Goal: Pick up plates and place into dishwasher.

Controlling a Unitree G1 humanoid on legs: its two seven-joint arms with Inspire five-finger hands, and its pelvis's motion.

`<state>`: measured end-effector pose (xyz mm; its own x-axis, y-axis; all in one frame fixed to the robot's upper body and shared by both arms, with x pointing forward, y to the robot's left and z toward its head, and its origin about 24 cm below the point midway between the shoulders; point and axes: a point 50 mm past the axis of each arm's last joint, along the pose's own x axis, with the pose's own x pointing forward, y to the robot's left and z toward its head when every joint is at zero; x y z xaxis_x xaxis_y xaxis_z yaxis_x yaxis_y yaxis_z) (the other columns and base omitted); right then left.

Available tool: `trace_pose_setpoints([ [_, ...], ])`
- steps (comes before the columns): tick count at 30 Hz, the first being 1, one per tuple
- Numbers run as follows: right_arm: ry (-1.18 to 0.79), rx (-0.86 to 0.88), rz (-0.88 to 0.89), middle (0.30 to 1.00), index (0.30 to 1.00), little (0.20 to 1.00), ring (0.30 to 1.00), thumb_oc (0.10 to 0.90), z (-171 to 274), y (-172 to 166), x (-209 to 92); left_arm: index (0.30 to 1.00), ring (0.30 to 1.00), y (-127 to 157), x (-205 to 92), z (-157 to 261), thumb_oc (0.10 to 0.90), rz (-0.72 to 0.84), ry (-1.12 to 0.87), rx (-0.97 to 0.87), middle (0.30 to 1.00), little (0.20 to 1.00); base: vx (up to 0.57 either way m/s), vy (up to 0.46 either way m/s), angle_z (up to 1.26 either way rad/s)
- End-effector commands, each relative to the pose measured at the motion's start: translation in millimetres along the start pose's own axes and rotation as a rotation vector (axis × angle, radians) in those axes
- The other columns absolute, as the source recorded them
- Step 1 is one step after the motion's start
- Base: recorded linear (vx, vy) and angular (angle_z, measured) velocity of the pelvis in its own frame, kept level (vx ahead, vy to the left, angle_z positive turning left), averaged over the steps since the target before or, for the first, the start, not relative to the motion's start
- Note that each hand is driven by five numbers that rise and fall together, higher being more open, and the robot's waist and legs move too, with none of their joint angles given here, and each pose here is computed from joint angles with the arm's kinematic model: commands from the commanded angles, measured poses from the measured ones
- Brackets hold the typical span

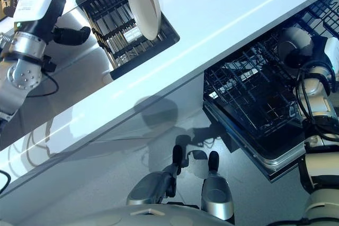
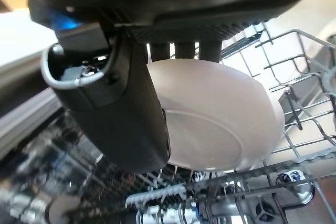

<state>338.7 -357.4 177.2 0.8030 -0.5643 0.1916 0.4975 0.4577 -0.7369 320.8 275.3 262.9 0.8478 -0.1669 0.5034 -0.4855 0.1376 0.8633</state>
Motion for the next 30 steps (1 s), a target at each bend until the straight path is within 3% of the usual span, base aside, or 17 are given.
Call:
trace_pose_setpoints([
  [1, -0.025, -0.180, 0.004, 0.434, 0.434, 0.356, 0.434, 0.256, 9.1, -28.4, 9.8, 0.900, 0.900, 64.9, 22.9, -4.3, 0.800, 0.205, 0.006, 0.147, 0.900, 0.900, 0.05, 0.076, -0.07],
  [2, -0.001, -0.212, 0.037, 0.900, 0.900, 0.900, 0.900, 0.800, 5.8, -24.1, 9.8, 0.900, 0.900, 67.5, 27.1, -1.7, 0.800, 0.190, -0.005, 0.189, 0.900, 0.900, 0.04, 0.066, -0.08],
  [12, -0.044, -0.210, 0.128, 0.900, 0.900, 0.900, 0.900, 0.800, 13.5, 0.5, 5.5, 0.900, 0.900, 77.5, 44.3, 12.6, 0.800, 0.171, -0.039, 0.289, 0.900, 0.900, 0.03, 0.044, -0.11],
  [14, -0.155, -0.130, 0.261, 0.900, 0.900, 0.900, 0.900, 0.800, 20.0, 34.1, -15.2, 0.900, 0.900, 95.7, 54.6, 19.1, 0.800, 0.180, -0.006, 0.358, 0.900, 0.900, 0.06, 0.225, -0.11],
  [18, -0.233, -0.062, 0.355, 0.900, 0.900, 0.900, 0.900, 0.800, 17.2, 55.2, -39.9, 0.900, 0.900, 103.0, 54.5, 12.6, 0.800, 0.172, 0.042, 0.402, 0.900, 0.900, 0.04, 0.129, -0.43],
  [24, -0.279, -0.004, 0.431, 0.900, 0.900, 0.900, 0.900, 0.800, -1.3, 61.6, -68.3, 0.900, 0.900, 113.5, 46.7, -3.8, 0.800, 0.214, 0.102, 0.449, 0.900, 0.900, 0.02, 0.107, -0.30],
  [30, -0.301, 0.112, 0.454, 0.900, 0.900, 0.900, 0.900, 0.800, -7.5, 56.2, -86.5, 0.900, 0.900, 106.1, 39.5, -10.8, 0.800, 0.133, 0.083, 0.562, 0.900, 0.900, 0.00, 0.107, -0.16],
])
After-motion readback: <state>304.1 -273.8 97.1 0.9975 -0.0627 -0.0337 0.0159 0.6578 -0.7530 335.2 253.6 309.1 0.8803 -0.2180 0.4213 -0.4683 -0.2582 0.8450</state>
